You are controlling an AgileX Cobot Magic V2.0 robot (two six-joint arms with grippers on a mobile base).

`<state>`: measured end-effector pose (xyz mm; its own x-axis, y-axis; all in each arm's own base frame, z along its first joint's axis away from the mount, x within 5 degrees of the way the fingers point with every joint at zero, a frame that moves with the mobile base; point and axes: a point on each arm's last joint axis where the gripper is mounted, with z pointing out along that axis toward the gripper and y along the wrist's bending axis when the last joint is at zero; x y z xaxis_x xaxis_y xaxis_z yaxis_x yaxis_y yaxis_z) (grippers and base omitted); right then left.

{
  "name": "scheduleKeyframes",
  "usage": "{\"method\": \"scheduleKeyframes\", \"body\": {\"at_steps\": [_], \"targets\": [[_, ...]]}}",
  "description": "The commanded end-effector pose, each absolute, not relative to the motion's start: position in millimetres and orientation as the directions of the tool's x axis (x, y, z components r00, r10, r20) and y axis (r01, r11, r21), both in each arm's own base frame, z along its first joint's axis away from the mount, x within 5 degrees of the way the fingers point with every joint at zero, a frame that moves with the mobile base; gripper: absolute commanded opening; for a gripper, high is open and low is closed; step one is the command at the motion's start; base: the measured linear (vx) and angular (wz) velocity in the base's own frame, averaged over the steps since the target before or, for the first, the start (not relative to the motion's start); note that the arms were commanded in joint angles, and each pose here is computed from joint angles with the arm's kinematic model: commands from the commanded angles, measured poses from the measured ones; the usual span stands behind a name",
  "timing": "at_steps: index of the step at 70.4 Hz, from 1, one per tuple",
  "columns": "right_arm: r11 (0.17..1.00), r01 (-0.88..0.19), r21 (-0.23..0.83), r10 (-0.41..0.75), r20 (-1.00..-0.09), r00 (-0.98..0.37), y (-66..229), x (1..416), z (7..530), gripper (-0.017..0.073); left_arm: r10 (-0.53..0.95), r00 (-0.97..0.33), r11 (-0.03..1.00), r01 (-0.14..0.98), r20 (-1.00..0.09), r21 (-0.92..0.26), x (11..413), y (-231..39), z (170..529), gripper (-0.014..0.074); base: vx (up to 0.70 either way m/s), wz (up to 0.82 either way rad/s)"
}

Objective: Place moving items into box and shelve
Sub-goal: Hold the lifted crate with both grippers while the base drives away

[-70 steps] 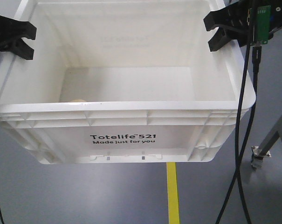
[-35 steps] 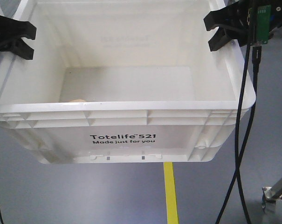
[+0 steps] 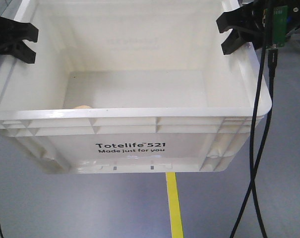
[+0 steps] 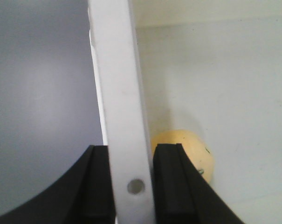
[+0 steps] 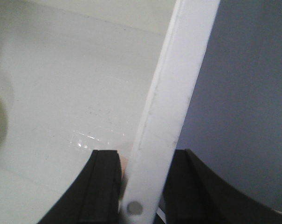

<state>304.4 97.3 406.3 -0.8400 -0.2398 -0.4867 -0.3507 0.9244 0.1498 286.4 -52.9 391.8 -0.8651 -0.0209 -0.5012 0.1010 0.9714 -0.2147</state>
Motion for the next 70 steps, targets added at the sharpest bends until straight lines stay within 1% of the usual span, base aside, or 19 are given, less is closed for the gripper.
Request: {"method": "scheduleKeyframes", "body": {"at_steps": [1,47,70], "targets": [[0.886,-0.420,0.196,-0.232,-0.596,-0.769,101.4,285.5,438.3,-0.0012,-0.072,-0.755,0.950,0.148,-0.652,-0.276,280.1,-57.9,425.5,-0.0017,0.55,-0.15],[0.886,-0.420,0.196,-0.232,-0.596,-0.769,101.4,285.5,438.3,-0.0012,-0.072,-0.754,0.950,0.148,-0.653,-0.276,280.2,-57.9,425.5,-0.0017,0.53,-0.16],[0.887,-0.419,0.195,-0.232,-0.596,-0.768,101.3,285.5,438.3,-0.0012,-0.072,-0.755,0.950,0.148,-0.652,-0.276,280.1,-57.9,425.5,-0.0017,0.48,-0.26]]}}
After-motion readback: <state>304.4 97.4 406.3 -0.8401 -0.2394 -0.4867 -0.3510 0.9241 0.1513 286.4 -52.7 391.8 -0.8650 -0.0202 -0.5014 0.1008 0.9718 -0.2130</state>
